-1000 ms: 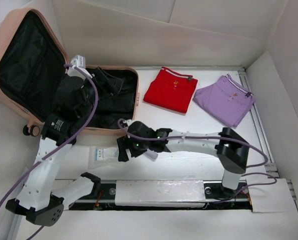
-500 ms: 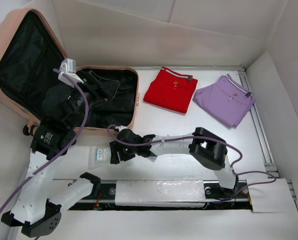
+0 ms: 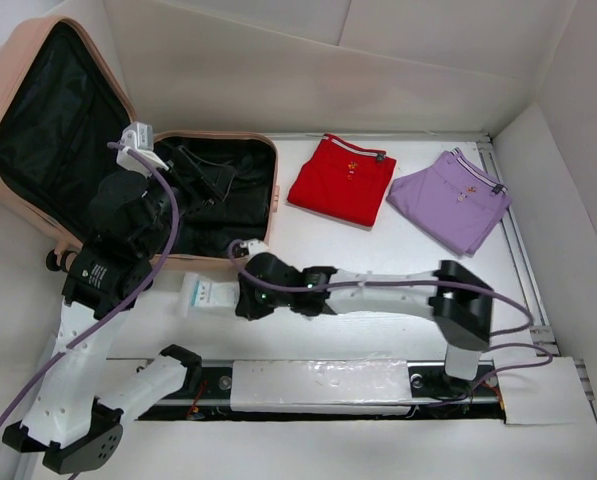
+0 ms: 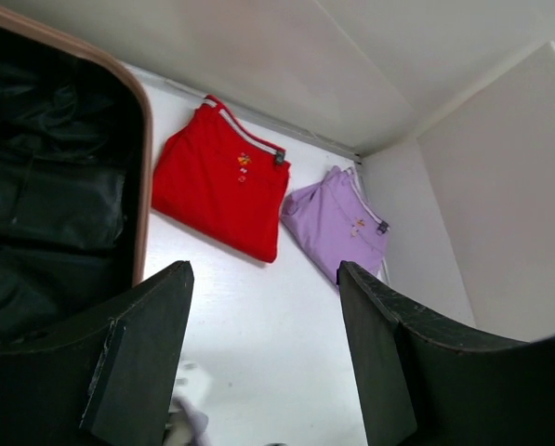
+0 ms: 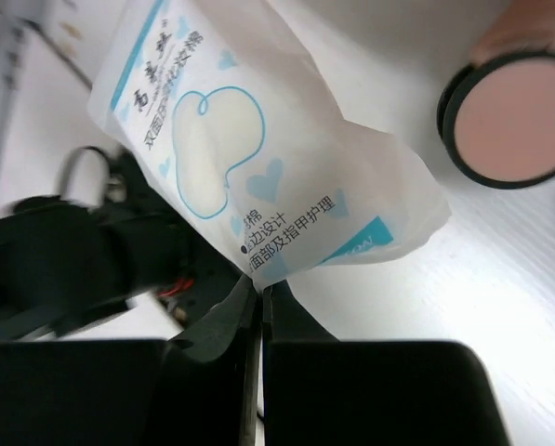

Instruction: Pack the luggage

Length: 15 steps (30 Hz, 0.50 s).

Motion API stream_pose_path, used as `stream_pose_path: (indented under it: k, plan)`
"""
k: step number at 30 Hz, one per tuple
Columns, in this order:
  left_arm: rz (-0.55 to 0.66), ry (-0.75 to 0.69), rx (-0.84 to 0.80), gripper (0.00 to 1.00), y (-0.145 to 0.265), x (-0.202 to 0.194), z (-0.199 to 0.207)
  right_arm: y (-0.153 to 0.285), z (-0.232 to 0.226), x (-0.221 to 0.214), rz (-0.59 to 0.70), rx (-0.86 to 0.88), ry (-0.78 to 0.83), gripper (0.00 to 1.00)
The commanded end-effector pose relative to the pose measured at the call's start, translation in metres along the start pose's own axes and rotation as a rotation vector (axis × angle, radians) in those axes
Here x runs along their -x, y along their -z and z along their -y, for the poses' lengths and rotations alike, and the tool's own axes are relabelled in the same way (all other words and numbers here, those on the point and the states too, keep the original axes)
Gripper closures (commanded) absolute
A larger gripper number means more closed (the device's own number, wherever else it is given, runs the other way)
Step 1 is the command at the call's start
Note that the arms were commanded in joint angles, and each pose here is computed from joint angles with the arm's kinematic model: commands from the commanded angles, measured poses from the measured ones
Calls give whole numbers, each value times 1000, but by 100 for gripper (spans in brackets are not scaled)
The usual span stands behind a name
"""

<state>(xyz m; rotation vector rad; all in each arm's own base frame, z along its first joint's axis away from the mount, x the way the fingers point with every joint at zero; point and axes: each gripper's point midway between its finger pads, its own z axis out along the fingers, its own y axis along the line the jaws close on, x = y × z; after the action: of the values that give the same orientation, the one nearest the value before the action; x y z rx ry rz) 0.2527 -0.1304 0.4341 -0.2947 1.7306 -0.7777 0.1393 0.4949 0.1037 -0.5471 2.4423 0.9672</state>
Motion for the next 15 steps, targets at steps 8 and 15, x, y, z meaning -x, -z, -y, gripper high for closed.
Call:
stream_pose_path:
  k: [8, 15]
  plan:
    - [-20, -3, 106, 44, 8, -11, -26, 77, -20, 156, 296, -44, 138, 100]
    - [15, 2, 164, 42, 21, 2, -31, 34, 21, 220, 250, -121, 83, 16]
